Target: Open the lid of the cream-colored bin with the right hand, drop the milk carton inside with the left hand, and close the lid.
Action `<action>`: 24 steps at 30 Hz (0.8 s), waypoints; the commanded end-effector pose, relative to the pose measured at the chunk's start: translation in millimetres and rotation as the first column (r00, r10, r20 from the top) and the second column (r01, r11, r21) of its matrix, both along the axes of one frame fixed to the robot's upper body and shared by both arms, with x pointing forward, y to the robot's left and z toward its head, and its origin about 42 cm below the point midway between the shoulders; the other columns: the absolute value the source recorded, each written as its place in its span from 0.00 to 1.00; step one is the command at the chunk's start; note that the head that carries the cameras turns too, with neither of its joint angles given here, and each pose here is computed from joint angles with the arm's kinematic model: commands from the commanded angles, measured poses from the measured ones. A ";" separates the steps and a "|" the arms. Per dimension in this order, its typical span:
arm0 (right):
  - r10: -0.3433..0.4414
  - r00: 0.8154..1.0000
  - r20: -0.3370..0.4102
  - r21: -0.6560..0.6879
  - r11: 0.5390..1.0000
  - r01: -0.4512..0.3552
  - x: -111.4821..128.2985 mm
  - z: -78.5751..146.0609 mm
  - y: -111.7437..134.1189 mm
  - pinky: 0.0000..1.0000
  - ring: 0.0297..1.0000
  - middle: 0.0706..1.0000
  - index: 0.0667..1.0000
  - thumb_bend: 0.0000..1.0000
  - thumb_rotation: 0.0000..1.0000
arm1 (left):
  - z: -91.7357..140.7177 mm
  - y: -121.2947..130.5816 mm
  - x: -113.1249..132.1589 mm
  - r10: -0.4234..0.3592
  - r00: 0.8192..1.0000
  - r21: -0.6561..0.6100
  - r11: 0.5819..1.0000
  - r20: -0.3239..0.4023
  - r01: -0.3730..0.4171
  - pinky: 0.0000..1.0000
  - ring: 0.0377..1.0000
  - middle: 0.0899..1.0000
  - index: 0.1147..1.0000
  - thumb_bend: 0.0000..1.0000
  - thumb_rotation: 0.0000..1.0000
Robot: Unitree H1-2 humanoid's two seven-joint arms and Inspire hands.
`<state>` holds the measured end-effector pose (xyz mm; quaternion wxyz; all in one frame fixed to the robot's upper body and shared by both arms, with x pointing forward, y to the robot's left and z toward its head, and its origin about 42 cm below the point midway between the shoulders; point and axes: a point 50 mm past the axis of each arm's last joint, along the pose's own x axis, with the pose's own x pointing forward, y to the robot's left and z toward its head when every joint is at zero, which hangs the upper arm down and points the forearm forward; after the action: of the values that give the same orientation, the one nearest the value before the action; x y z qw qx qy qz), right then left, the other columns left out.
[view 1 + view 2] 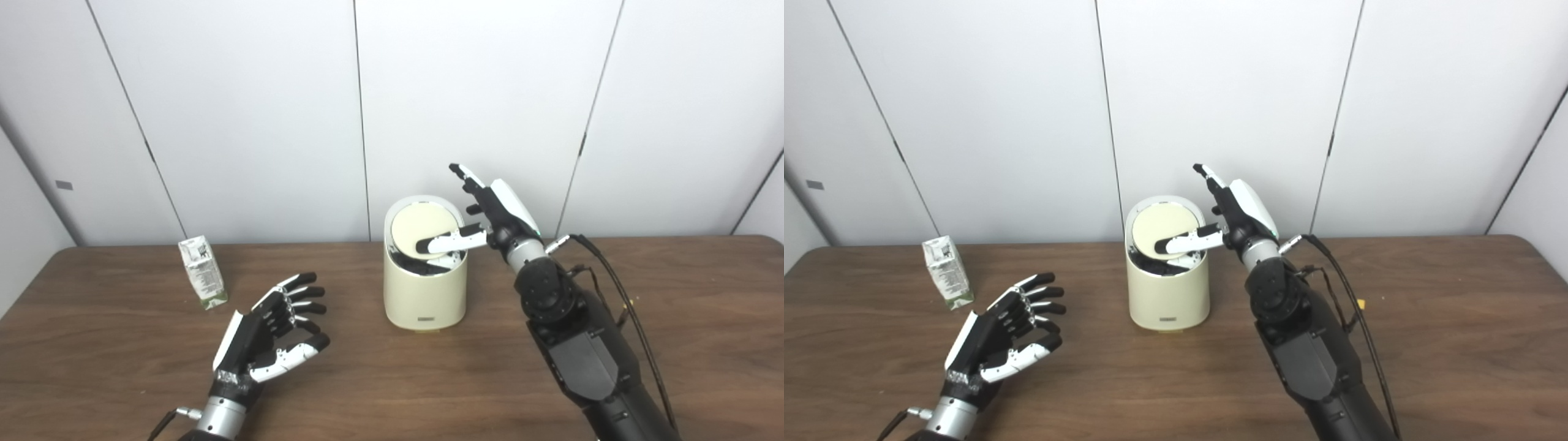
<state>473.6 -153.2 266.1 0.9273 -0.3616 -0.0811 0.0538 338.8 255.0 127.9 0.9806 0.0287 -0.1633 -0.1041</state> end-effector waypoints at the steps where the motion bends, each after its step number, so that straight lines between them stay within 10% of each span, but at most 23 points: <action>1: -0.002 0.994 0.111 -0.053 0.999 0.008 6.7 29.3 1.2 0.74 0.90 0.93 0.93 0.91 0.29 | 6.0 -1.6 1.2 -0.001 1.000 -0.005 1.000 0.031 0.001 0.54 0.67 0.74 0.83 0.77 0.23; 6: 0.013 0.987 0.163 -0.230 0.973 0.025 5.4 27.8 4.4 0.66 0.87 0.93 0.92 0.90 0.26 | 6.4 -3.0 0.4 -0.001 1.000 -0.007 1.000 0.025 0.002 0.55 0.68 0.74 0.83 0.75 0.22; 14: 0.071 0.979 0.190 -0.483 0.875 0.030 -2.6 23.3 10.9 0.81 0.90 0.96 0.92 0.92 0.22 | 8.0 -3.7 1.8 0.003 1.000 -0.004 1.000 0.024 -0.003 0.55 0.68 0.74 0.82 0.77 0.24; 24: 0.076 0.985 0.153 -0.269 0.963 -0.032 -6.6 37.3 -2.1 0.71 0.87 0.92 0.89 0.91 0.25 | 8.1 -1.9 0.4 -0.007 1.000 -0.006 1.000 0.030 0.007 0.55 0.67 0.75 0.83 0.78 0.25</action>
<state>465.9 -147.9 289.4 0.8540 -0.4933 -0.1491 0.0718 337.8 251.9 126.8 0.9816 0.0272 -0.1560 -0.1063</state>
